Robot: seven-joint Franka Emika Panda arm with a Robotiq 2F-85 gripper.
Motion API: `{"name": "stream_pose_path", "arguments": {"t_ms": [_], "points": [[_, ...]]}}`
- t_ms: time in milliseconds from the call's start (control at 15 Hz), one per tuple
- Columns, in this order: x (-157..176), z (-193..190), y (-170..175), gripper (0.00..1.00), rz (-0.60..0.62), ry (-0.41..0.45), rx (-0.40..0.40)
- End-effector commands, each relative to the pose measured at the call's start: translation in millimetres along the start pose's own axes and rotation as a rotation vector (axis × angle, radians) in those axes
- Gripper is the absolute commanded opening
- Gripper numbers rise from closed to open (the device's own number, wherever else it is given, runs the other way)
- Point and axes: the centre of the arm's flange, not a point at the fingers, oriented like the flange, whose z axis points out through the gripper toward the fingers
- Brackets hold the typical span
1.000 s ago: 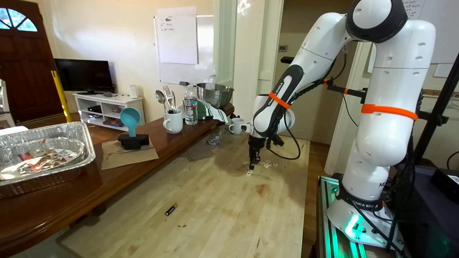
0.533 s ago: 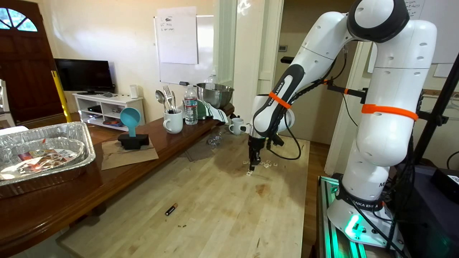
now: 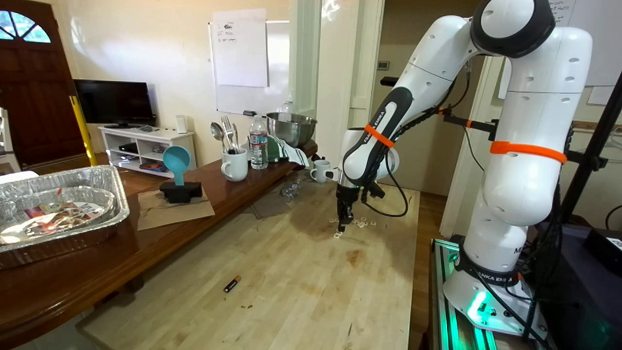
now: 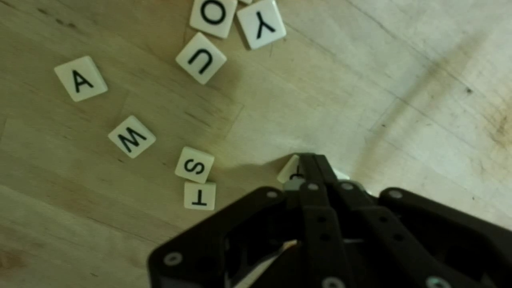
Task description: Move the word pieces on the table
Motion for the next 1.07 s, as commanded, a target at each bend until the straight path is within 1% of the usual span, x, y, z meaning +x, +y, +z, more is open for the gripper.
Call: {"name": "stream_pose_path", "arguments": {"t_ms": [0, 467, 1000], "points": [[-15, -1, -18, 0.0, -0.001, -0.011, 0.024], [-14, -8, -20, 0.0, 0.008, 0.002, 0.013], [-13, -21, -16, 0.0, 0.039, 0.021, -0.024]]}}
